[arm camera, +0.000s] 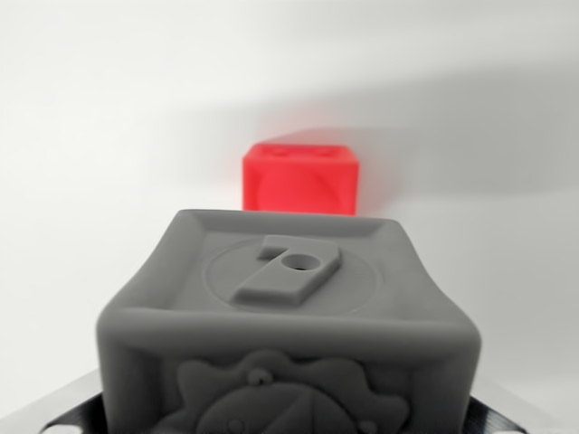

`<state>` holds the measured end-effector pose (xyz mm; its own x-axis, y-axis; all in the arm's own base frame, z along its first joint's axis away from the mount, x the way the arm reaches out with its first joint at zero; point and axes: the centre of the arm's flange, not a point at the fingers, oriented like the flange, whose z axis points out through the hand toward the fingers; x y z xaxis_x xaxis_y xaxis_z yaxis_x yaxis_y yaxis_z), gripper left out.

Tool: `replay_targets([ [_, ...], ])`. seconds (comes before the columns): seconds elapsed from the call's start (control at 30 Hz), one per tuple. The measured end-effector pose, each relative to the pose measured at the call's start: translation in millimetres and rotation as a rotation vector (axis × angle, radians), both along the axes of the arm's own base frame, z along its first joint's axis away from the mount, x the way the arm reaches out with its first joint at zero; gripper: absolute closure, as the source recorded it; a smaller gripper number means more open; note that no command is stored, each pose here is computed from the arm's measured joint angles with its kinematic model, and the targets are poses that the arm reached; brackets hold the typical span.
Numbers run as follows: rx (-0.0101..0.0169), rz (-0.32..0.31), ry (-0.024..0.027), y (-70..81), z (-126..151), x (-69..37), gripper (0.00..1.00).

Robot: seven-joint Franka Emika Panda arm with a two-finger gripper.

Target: Destack cube

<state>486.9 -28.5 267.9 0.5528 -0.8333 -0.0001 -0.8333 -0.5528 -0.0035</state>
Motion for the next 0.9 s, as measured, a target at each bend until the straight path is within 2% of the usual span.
replay_targets([
  [0.23,0.0010,0.000,0.0000,0.1,23,-0.2,1.00],
  [0.33,0.0014,0.000,-0.0040,-0.1,32,0.1,1.00],
  [0.4,0.0013,0.000,-0.0048,-1.3,33,-0.1,1.00],
  [0.53,0.0011,0.003,0.0047,-9.1,27,-1.3,1.00],
  [0.6,0.0010,0.003,0.0067,-12.4,26,-1.8,1.00],
  [0.9,-0.0003,0.018,0.0058,-27.5,21,-4.1,1.00],
])
